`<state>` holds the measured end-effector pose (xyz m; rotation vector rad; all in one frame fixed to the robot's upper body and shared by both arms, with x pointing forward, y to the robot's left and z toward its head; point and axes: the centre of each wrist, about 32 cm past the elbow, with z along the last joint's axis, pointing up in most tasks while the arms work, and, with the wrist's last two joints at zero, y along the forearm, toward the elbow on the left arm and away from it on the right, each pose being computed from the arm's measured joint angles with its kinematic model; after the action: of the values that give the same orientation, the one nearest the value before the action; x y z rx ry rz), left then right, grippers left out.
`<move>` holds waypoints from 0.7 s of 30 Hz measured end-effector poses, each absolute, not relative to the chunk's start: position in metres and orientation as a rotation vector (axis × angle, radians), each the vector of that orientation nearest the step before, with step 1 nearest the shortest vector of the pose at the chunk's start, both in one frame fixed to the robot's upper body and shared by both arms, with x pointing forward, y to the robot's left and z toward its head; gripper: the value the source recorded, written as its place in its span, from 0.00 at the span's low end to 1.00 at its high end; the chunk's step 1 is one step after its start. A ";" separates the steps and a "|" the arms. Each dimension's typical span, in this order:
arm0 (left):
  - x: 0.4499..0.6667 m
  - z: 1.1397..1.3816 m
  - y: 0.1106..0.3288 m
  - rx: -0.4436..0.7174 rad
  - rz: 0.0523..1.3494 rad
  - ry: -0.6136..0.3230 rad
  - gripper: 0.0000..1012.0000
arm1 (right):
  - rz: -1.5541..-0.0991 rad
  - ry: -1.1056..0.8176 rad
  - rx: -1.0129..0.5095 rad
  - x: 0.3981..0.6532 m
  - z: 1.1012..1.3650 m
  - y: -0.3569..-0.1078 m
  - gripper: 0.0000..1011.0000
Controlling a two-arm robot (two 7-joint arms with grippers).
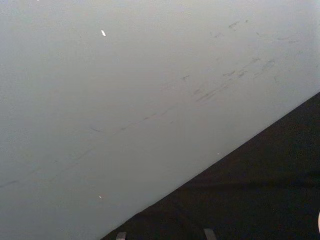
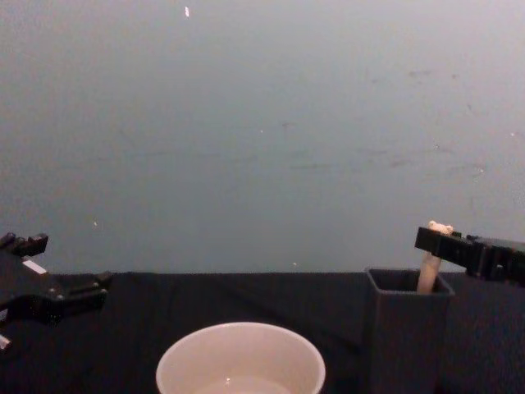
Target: Pick up the stirring spoon with one hand, stir inside the cup, then place it back in its original position.
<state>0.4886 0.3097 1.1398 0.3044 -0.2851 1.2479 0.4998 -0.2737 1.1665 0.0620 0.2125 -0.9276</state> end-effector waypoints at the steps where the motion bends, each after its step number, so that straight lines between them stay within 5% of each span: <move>1: 0.489 1.140 0.310 0.304 1.248 -0.285 0.99 | -0.928 0.212 0.062 0.500 1.167 -0.274 0.33; 21: 0.489 1.140 0.310 0.304 1.248 -0.285 0.99 | -0.928 0.211 0.063 0.500 1.167 -0.274 0.94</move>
<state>0.4886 0.3097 1.1398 0.3045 -0.2850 1.2479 0.4998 -0.2737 1.1667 0.0631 0.2111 -0.9278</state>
